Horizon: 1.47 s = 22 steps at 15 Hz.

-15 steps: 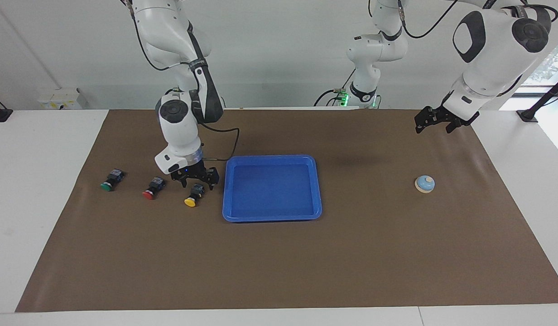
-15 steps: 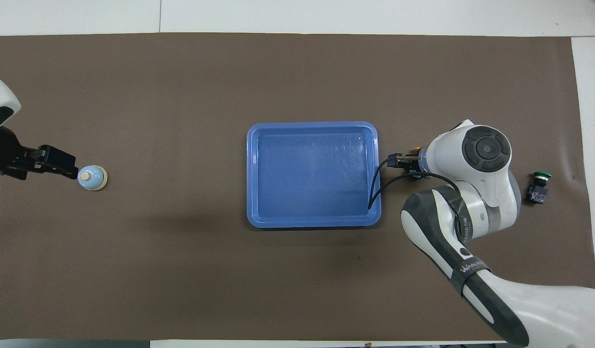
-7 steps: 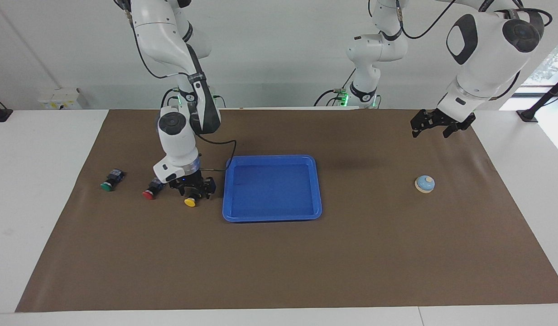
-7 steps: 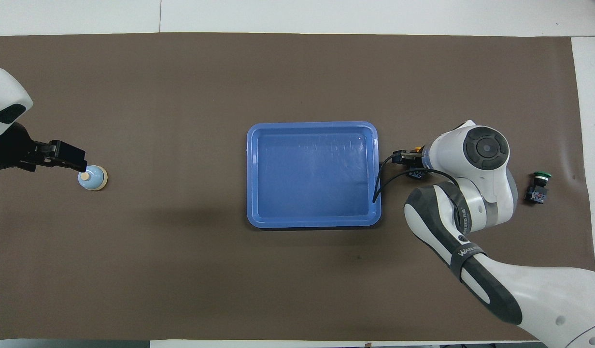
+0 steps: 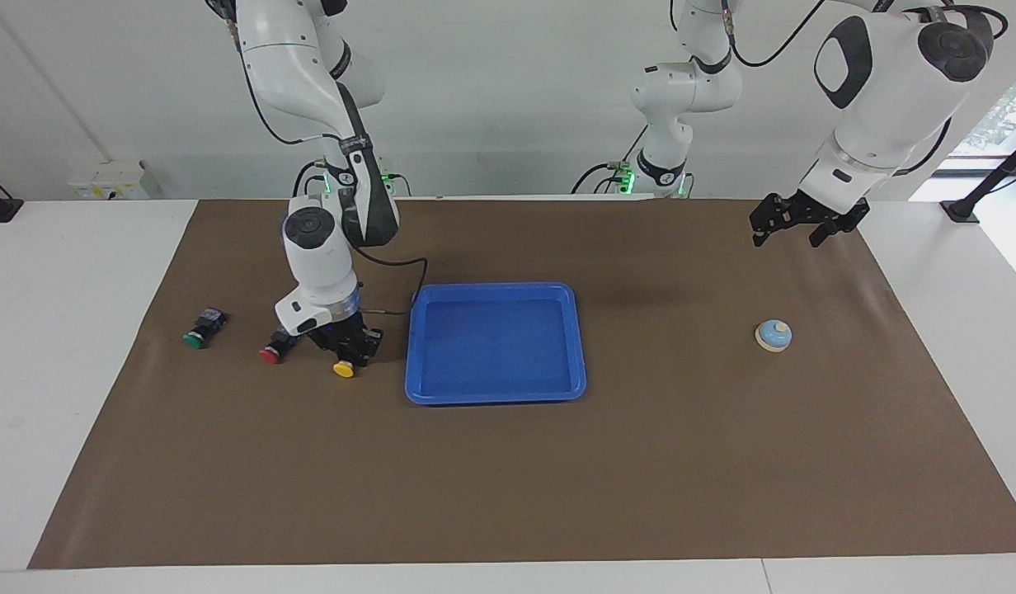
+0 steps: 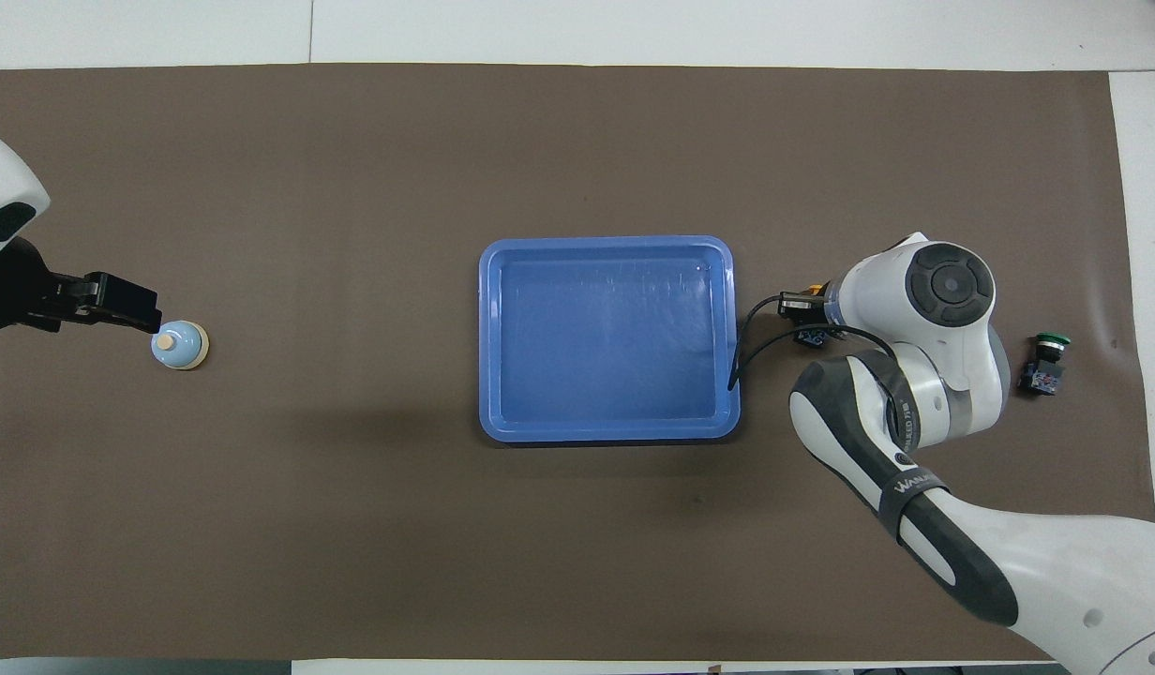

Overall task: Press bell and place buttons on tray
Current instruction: 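Carry the yellow button over the tray and lower it in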

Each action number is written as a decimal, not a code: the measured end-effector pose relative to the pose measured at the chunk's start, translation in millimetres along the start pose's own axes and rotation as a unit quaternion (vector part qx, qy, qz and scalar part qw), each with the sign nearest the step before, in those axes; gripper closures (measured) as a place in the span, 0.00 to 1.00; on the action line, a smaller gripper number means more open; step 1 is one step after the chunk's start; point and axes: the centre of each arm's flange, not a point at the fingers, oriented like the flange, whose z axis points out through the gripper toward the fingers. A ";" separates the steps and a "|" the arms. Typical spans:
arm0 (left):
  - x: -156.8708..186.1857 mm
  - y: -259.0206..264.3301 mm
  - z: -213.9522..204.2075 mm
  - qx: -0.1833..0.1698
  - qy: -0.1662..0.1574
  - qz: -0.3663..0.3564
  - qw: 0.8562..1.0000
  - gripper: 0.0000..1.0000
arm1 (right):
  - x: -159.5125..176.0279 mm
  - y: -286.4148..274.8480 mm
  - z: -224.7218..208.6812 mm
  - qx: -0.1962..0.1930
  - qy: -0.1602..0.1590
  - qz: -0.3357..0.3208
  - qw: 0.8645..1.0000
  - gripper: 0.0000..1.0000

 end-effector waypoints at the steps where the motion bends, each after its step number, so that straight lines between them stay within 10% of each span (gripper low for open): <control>1: 0.1 -0.3 0.0 0.000 0.000 0.000 1.000 0.00 | 0.9 0.1 -1.9 -0.004 -0.008 0.000 1.000 0.60; 9: 0.4 -0.5 -0.3 0.000 0.002 0.000 1.000 0.00 | 8.8 -102.6 -87.2 0.009 -0.024 -0.053 0.998 0.60; 22: 0.5 -0.5 -0.4 0.000 0.002 0.000 1.000 0.00 | -34.8 -186.6 -23.2 0.021 -0.021 -0.025 0.999 0.54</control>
